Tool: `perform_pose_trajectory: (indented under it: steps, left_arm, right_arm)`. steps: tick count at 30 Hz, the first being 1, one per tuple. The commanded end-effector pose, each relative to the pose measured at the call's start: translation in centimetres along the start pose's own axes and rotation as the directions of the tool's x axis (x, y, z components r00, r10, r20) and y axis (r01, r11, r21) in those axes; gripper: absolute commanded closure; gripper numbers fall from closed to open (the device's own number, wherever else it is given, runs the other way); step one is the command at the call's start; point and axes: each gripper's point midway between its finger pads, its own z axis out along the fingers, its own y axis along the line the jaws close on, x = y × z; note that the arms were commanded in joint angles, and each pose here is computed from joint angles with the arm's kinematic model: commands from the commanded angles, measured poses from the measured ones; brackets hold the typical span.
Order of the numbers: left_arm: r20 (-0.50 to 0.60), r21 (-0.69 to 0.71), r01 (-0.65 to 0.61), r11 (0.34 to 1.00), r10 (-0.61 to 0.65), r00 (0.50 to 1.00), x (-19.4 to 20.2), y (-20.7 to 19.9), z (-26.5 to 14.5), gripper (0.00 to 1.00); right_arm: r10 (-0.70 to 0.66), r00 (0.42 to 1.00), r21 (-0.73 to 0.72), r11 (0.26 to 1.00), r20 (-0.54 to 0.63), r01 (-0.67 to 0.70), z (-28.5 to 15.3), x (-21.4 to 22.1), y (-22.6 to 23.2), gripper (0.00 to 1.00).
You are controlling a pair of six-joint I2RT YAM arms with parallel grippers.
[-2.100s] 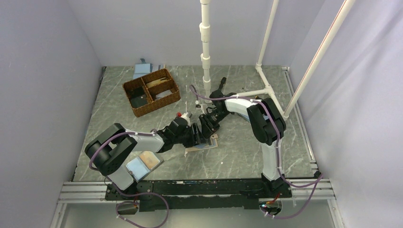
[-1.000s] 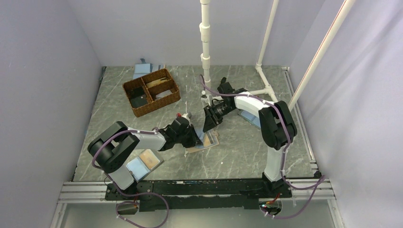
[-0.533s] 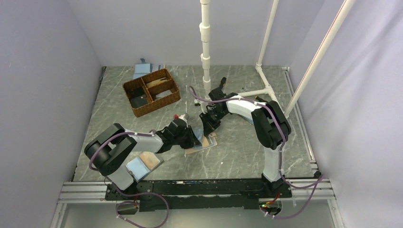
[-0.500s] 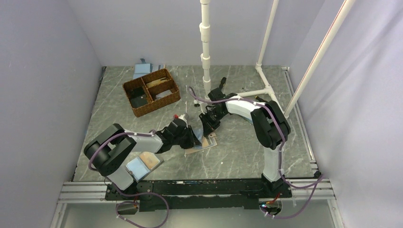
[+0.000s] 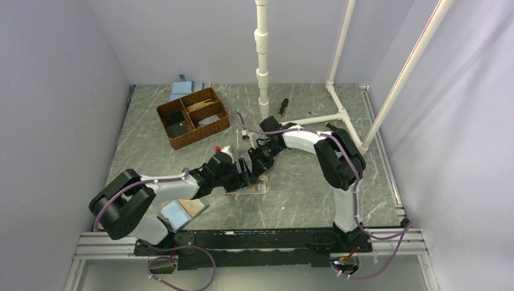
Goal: Take the credit cards out of the card holder
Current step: Open the card holder at the center of the board.
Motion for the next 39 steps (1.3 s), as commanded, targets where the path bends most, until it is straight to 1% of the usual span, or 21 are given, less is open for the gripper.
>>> perform_pose_trajectory:
  steps: [1,3,9,14,19,26,28,29,32,33,35,39]
  left_arm:
    - [0.000,-0.126,-0.012,0.992,0.012,1.000,0.6,3.1,-1.4,0.19]
    - [0.001,-0.141,-0.015,0.990,0.015,1.000,0.6,3.4,-1.7,0.17]
    - [0.003,-0.164,-0.023,0.986,0.024,1.000,0.7,3.9,-2.3,0.14]
    - [-0.008,-0.180,-0.024,0.983,0.023,1.000,1.0,4.4,-2.1,0.13]
    - [-0.021,-0.186,-0.025,0.982,0.022,1.000,1.2,4.7,-1.7,0.13]
    - [-0.012,-0.219,-0.023,0.976,0.021,1.000,1.1,5.3,-1.5,0.15]
    - [-0.010,-0.223,-0.020,0.975,0.019,1.000,1.0,5.4,-1.4,0.20]
    - [-0.008,-0.227,-0.019,0.974,0.018,1.000,1.0,5.5,-1.3,0.24]
    - [-0.002,-0.239,-0.015,0.971,0.015,1.000,0.9,5.8,-1.3,0.38]
    - [-0.004,-0.244,-0.013,0.970,0.012,1.000,1.0,5.9,-1.4,0.45]
    - [-0.003,-0.248,-0.005,0.969,0.004,1.000,1.1,6.1,-1.4,0.61]
    - [0.002,-0.271,0.023,0.962,-0.023,1.000,1.3,7.3,-1.8,0.76]
  right_arm:
    - [0.008,0.999,-0.103,0.995,0.047,-0.003,0.1,-1.2,1.8,0.89]
    - [0.013,0.998,-0.123,0.992,0.056,-0.006,0.1,-1.4,2.2,0.89]
    - [0.046,0.997,-0.154,0.987,0.065,-0.035,0.6,-2.2,2.3,0.89]
    - [0.063,0.997,-0.178,0.983,0.047,-0.054,1.6,-2.4,2.5,0.89]
    - [0.055,0.996,-0.197,0.980,0.075,-0.039,1.8,-3.9,3.6,0.88]
    - [0.044,0.998,-0.302,0.953,0.042,-0.030,2.8,-3.9,5.9,0.87]
    - [0.035,0.999,-0.335,0.942,0.031,-0.023,3.0,-3.8,6.7,0.87]
    - [0.031,0.999,-0.343,0.939,0.026,-0.020,3.1,-3.7,6.8,0.86]
    - [0.041,0.999,-0.300,0.953,0.012,-0.036,3.7,-3.4,5.9,0.86]
    - [0.043,0.999,-0.277,0.960,0.009,-0.039,3.8,-3.2,5.4,0.86]
    - [0.059,0.998,-0.247,0.968,0.013,-0.054,3.7,-3.2,4.5,0.85]
    - [0.060,0.997,-0.198,0.979,0.047,-0.050,2.4,-3.7,2.9,0.84]
